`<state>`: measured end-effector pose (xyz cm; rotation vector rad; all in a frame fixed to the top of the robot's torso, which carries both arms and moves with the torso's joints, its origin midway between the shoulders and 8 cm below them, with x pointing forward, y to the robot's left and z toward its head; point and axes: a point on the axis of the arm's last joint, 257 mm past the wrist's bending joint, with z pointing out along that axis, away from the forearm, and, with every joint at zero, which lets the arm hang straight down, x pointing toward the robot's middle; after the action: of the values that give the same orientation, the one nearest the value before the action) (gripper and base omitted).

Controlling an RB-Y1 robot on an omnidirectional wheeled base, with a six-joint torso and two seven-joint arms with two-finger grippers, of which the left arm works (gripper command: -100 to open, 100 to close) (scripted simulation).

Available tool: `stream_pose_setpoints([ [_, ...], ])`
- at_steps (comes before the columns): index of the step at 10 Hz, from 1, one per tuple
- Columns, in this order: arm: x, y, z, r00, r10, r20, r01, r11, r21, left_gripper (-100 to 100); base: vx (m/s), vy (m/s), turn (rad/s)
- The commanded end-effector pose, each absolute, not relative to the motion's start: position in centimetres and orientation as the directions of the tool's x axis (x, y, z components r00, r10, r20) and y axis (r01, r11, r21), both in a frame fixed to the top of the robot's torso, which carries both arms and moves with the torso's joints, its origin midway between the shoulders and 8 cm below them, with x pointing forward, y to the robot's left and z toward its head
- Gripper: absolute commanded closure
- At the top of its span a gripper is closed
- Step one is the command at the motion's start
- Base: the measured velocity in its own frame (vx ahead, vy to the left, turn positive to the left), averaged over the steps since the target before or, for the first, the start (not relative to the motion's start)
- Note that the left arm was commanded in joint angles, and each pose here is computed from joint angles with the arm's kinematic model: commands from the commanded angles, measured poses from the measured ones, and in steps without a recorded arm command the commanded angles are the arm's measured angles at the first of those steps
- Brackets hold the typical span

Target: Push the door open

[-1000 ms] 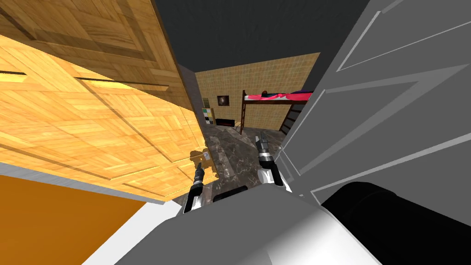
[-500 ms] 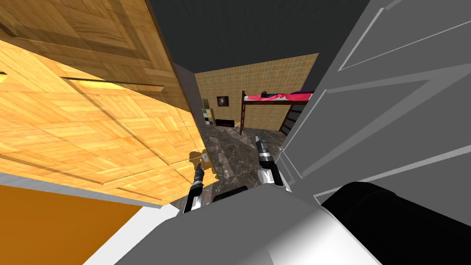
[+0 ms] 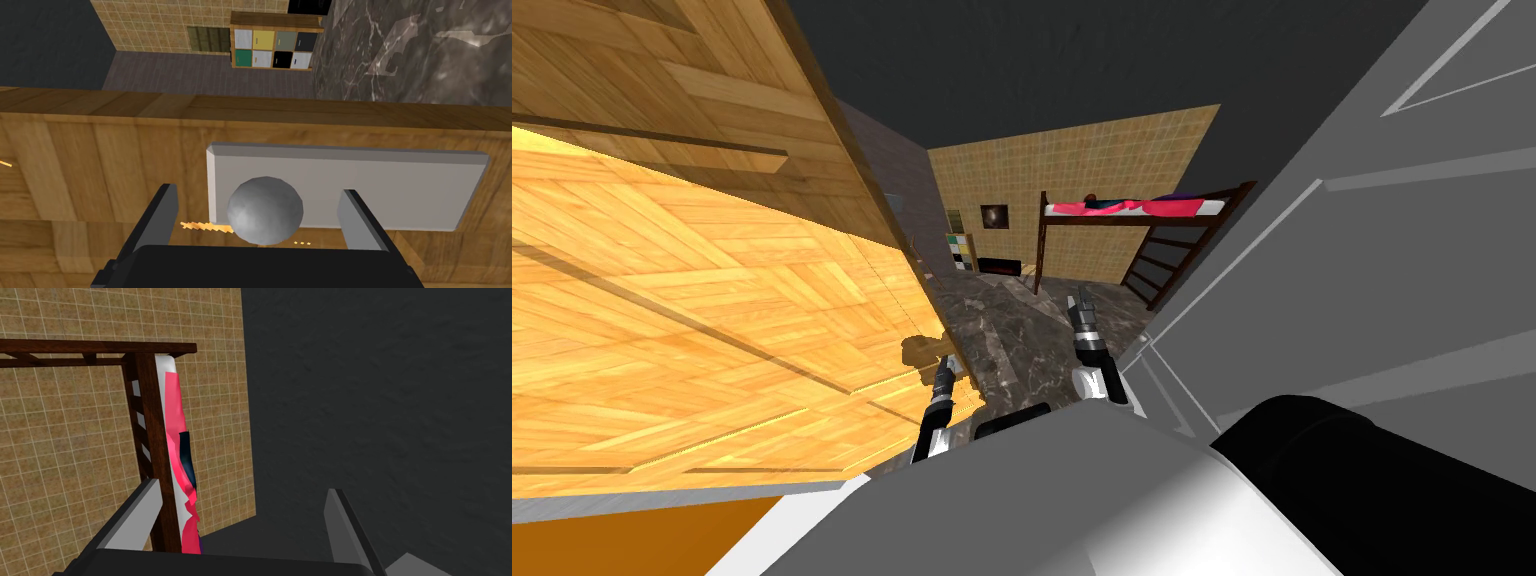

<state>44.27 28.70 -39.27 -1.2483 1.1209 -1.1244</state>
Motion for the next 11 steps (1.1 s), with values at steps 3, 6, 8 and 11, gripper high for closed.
stream_pose_setpoints([
  [3,44.3,28.7,-39.3,0.114,-0.993,-0.007,0.010,0.008,-1.000,100,0.015,0.001,-0.003],
  [6,44.3,28.7,-39.3,0.114,-0.993,-0.007,0.010,0.008,-1.000,100,-0.018,-0.002,0.001],
  [8,44.2,29.9,-39.4,0.136,-0.991,-0.012,0.003,0.012,-1.000,100,0.060,-0.026,0.029],
  [11,44.2,31.4,-39.3,0.170,-0.985,-0.015,0.002,0.016,-1.000,100,0.171,-0.053,0.056],
])
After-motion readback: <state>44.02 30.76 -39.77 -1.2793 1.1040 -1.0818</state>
